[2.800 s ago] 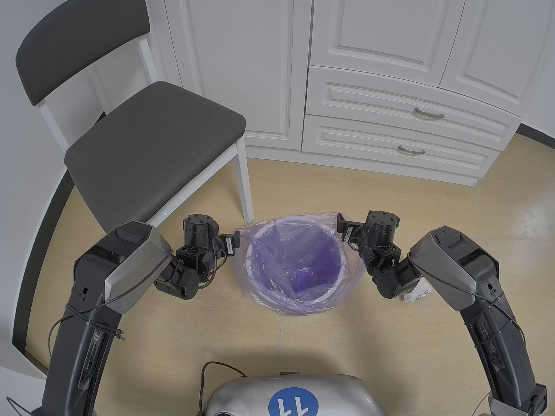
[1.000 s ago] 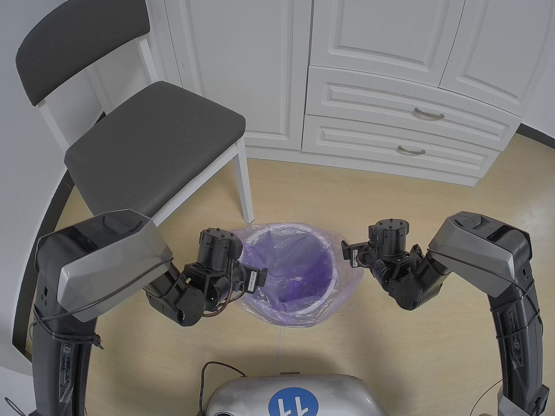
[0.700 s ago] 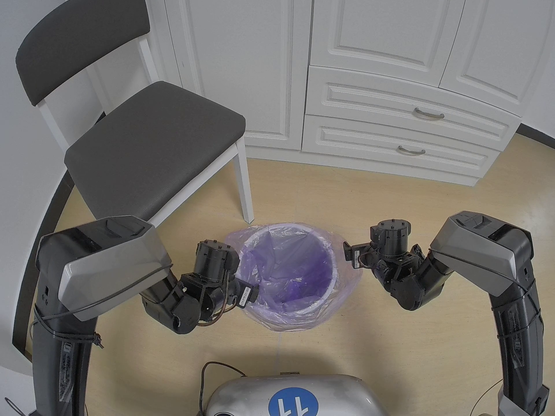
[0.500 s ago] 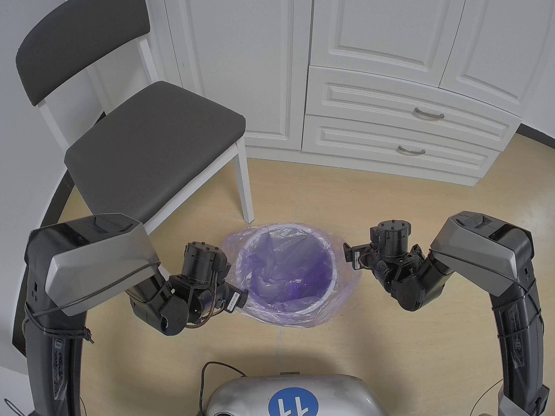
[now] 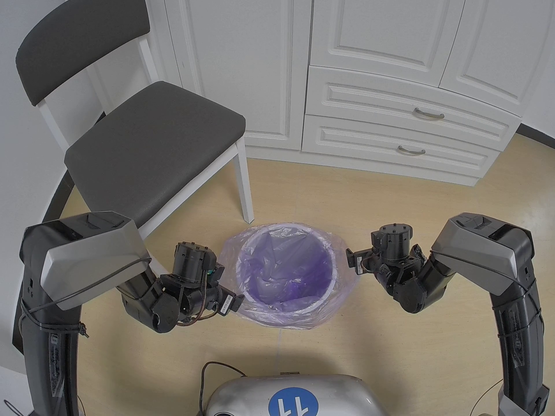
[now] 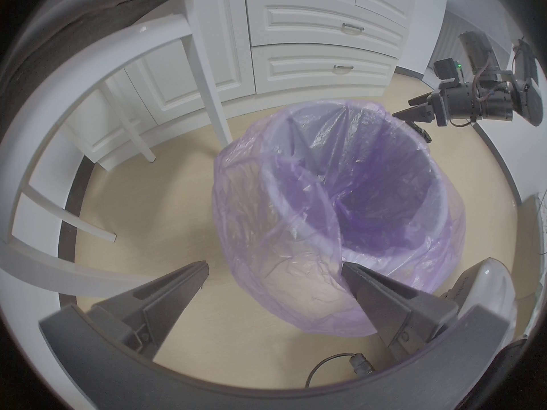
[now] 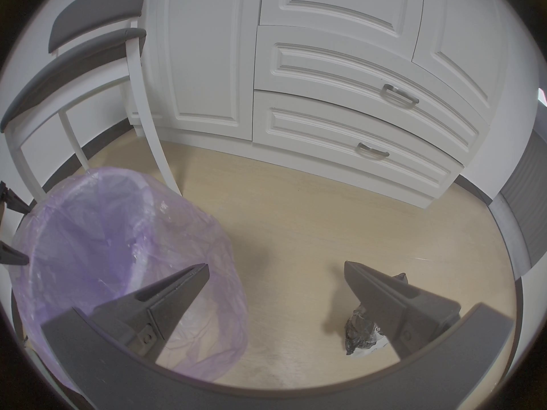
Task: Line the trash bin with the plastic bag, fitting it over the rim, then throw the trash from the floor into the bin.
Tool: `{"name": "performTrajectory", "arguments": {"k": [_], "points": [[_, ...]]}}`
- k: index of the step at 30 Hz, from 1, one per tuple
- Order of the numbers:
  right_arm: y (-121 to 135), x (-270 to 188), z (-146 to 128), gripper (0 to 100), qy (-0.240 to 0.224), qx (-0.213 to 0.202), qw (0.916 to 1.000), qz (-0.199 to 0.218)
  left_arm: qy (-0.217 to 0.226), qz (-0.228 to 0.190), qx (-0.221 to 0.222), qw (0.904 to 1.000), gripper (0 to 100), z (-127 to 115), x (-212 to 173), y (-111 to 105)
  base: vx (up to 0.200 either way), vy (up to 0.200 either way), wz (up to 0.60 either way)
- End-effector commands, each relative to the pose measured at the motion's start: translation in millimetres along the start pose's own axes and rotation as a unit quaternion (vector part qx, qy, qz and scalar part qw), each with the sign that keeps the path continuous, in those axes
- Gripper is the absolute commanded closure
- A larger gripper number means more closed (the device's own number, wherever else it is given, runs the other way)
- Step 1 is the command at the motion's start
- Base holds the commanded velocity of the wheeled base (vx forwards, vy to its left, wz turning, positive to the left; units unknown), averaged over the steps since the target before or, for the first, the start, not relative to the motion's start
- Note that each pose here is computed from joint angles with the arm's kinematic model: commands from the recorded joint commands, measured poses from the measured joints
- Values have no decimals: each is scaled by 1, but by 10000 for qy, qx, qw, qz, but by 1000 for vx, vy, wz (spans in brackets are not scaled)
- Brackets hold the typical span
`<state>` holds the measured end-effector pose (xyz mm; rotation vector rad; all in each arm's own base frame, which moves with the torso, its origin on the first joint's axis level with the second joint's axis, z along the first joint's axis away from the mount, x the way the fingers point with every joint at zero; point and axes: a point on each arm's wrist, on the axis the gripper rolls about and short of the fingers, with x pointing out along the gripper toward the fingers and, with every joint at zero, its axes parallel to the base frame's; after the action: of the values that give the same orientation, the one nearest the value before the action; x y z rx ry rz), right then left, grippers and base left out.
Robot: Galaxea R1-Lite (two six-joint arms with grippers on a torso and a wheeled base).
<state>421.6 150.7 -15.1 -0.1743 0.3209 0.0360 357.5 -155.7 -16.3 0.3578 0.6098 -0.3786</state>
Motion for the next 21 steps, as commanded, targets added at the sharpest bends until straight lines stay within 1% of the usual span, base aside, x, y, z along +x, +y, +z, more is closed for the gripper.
{"name": "performTrajectory", "arguments": {"k": [1,6,14,16,21], "points": [[-1,2,-8,0,98,-55,9999,-12,115,-23,-55,9999,0,-8,7,5,0,0,0],[-2,3,-8,0,94,-63,9999,-26,170,-67,-75,9998,0,-14,17,6,0,0,0],[-2,3,-6,0,129,-75,9999,-16,118,-21,-155,9998,0,-18,37,5,0,0,0],[-2,4,-6,0,122,-73,9999,-17,123,36,-184,9997,0,-21,45,6,0,0,0],[-1,4,-10,0,180,-93,9998,-13,99,91,-259,9996,0,-21,49,14,0,0,0]]}}
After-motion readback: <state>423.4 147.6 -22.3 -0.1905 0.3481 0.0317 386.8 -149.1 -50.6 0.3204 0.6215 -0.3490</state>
